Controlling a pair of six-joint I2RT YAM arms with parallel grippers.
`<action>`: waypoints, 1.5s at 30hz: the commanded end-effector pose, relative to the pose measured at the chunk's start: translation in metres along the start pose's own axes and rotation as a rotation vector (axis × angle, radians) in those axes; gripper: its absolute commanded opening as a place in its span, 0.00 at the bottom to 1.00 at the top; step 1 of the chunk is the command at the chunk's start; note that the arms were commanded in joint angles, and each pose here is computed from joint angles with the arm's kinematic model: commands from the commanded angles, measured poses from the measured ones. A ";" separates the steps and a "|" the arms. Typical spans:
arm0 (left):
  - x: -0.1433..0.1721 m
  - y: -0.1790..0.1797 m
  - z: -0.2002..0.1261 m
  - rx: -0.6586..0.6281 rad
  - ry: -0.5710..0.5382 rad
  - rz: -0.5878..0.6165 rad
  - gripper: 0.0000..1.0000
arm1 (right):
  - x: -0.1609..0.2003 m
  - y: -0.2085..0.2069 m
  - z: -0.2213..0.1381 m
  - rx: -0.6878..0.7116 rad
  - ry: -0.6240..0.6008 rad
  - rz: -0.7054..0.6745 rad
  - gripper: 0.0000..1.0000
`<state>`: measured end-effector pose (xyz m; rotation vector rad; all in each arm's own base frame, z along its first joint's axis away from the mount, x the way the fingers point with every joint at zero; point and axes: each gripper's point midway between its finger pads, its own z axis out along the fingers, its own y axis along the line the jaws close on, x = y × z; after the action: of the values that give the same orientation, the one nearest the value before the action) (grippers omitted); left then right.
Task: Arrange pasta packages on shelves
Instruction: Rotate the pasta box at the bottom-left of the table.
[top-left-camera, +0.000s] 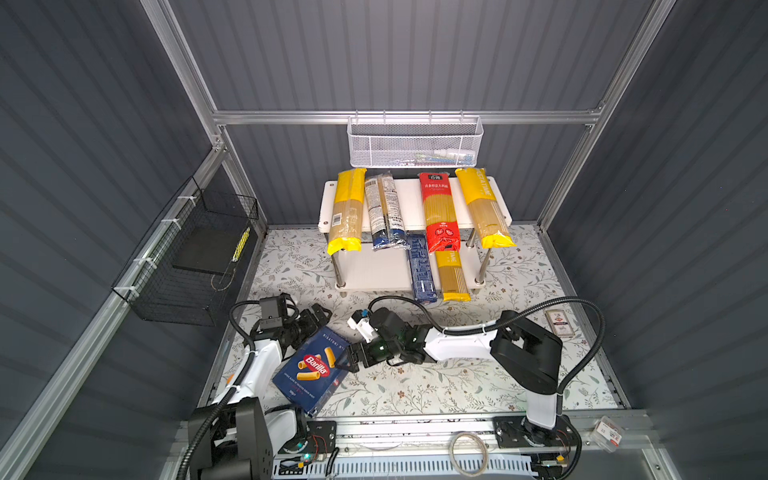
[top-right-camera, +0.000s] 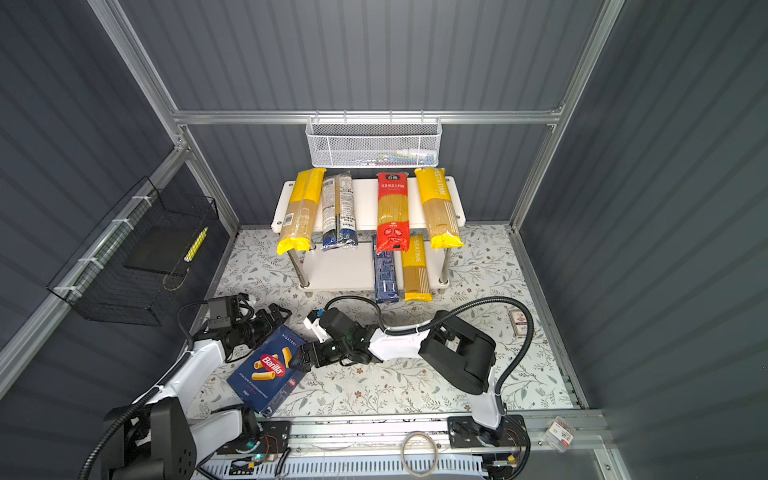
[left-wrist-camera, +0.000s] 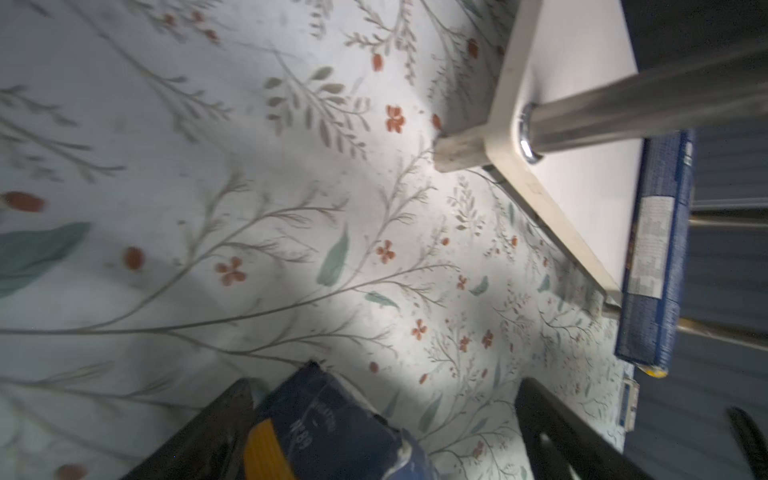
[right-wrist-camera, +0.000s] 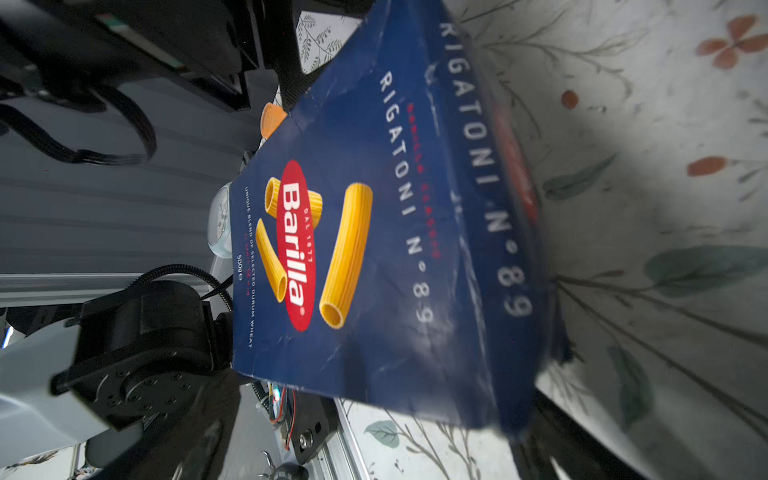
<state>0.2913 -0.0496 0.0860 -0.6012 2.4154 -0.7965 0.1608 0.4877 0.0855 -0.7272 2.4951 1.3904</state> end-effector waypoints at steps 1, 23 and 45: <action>0.002 -0.026 0.001 0.118 0.004 -0.009 1.00 | -0.016 0.004 -0.012 0.005 -0.058 0.013 0.99; 0.023 0.014 -0.016 -0.433 0.098 0.203 1.00 | -0.012 -0.028 -0.072 0.163 -0.100 -0.134 0.99; 0.083 -0.124 0.042 0.114 0.279 0.298 1.00 | 0.007 -0.046 -0.091 0.190 -0.105 -0.099 0.99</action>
<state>0.2814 -0.1962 0.0927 -0.1247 2.5758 -0.9816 0.1856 0.3881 0.0957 -0.6910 2.4351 1.0972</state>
